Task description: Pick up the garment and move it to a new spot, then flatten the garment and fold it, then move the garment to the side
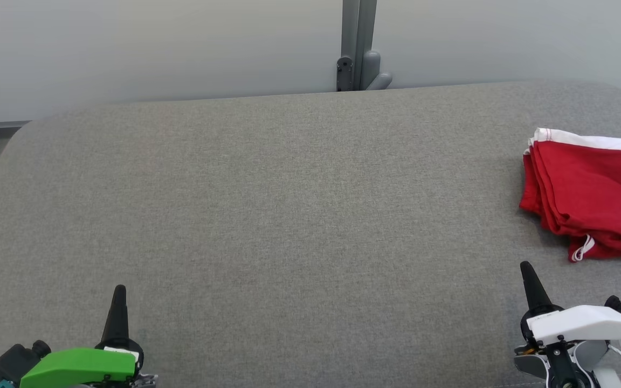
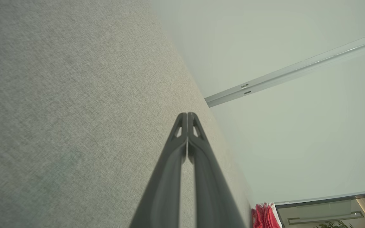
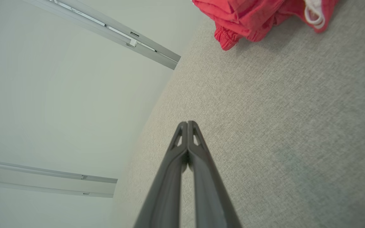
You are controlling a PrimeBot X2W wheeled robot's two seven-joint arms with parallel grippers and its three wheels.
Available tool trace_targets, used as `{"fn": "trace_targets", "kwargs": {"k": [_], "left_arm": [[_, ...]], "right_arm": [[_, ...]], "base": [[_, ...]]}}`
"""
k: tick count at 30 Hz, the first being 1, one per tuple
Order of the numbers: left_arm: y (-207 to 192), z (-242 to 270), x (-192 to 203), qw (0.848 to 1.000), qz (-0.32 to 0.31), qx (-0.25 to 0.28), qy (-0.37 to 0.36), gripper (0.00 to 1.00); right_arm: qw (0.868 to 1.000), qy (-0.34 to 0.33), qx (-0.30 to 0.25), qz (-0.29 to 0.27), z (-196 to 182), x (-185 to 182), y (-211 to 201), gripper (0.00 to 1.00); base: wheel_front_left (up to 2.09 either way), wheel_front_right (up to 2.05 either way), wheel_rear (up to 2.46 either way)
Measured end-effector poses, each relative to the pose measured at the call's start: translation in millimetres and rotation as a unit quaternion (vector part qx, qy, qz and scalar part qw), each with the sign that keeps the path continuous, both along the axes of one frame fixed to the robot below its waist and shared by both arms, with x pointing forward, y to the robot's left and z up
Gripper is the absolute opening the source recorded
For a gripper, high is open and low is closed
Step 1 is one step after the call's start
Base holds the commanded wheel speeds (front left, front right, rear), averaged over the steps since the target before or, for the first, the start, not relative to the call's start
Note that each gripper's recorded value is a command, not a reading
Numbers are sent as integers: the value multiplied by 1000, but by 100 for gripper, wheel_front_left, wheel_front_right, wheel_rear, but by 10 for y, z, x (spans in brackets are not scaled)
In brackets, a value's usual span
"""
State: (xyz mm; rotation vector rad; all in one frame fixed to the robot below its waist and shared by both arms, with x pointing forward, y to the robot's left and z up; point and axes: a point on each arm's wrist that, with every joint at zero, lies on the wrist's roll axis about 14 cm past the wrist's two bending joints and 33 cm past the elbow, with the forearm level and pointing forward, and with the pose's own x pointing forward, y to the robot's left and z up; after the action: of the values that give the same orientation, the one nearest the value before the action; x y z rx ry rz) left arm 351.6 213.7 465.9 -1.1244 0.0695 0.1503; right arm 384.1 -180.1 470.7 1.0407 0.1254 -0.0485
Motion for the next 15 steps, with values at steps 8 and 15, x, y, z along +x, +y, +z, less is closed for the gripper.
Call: {"fn": "trace_targets", "kwargs": {"k": [8,15], "left_arm": [[-15,66,60,999,-2,-39,-11,0],[-27,111,99,997,-3,-69,-19,0]], "right_arm": [[999,-5,50,-8,49,-1,-30,0],[996,-12,85,-13,100,6,-54,0]], "base": [[0,0,0],[0,0,0]]}}
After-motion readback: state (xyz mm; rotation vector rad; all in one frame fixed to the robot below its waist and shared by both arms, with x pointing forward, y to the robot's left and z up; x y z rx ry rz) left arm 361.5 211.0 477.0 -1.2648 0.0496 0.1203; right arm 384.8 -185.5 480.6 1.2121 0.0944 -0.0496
